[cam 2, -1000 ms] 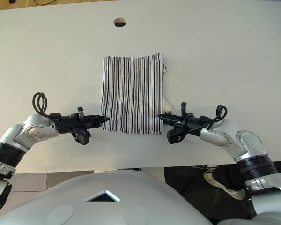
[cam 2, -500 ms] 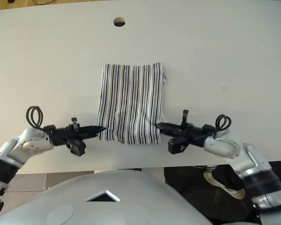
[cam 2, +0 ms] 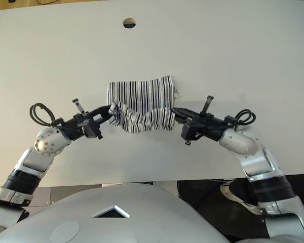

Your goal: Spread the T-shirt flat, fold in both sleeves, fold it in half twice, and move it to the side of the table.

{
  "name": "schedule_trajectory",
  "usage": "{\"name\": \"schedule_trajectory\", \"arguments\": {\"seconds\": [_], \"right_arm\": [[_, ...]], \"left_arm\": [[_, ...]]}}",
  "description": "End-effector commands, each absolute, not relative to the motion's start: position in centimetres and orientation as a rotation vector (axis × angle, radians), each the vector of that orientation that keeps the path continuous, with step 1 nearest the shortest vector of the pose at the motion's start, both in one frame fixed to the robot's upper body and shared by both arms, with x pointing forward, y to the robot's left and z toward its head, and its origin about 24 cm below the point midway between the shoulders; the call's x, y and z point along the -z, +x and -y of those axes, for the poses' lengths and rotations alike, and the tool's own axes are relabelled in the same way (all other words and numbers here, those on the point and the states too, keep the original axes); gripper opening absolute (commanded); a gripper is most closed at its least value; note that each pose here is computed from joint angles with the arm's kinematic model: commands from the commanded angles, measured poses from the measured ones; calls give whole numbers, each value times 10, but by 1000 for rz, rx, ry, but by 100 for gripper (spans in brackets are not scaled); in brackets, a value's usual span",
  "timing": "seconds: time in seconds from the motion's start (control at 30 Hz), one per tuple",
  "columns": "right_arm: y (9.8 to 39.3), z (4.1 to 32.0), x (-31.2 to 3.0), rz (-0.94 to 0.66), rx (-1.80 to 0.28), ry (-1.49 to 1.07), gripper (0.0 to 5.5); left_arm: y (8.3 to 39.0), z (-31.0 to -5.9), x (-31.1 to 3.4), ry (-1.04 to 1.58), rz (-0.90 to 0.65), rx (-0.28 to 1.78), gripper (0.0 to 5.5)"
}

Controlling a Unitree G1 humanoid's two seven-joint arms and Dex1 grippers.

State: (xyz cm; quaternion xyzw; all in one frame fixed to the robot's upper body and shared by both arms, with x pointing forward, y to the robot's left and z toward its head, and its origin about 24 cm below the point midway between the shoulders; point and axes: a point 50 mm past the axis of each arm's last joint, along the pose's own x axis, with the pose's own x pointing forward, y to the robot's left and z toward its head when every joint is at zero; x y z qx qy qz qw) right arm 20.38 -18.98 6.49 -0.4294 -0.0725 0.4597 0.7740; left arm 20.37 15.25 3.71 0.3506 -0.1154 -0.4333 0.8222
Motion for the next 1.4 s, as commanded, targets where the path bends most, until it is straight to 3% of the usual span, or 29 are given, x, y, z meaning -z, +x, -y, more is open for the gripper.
{"name": "schedule_trajectory", "arguments": {"seconds": [0.03,0.2,0.33,0.67,0.8,0.9,1.03,1.1,1.23,1.3,1.4], "right_arm": [[226,188,-66,147,-882,-931,10],[246,190,-59,94,-770,-950,10],[257,179,-50,93,-747,-937,10],[285,160,-50,139,-655,-887,205],[313,159,-56,143,-527,-818,208],[332,158,-52,96,-455,-775,208],[333,160,-51,109,-422,-716,208],[326,153,-56,156,-460,-665,208],[289,111,-69,278,-795,-608,208],[280,98,-65,243,-922,-597,208],[292,90,-34,52,-966,-599,208]], "left_arm": [[218,-154,-27,809,193,868,10],[241,-157,-14,885,135,785,10],[244,-163,-11,878,105,758,93],[254,-151,-16,779,135,692,253],[275,-147,-17,764,137,608,311],[294,-159,-7,816,60,498,361],[296,-176,6,857,-10,412,427],[297,-177,7,859,-12,391,457],[297,-183,10,908,-17,334,530],[297,-183,9,908,-2,309,548],[304,-175,-8,785,91,215,548]]}}
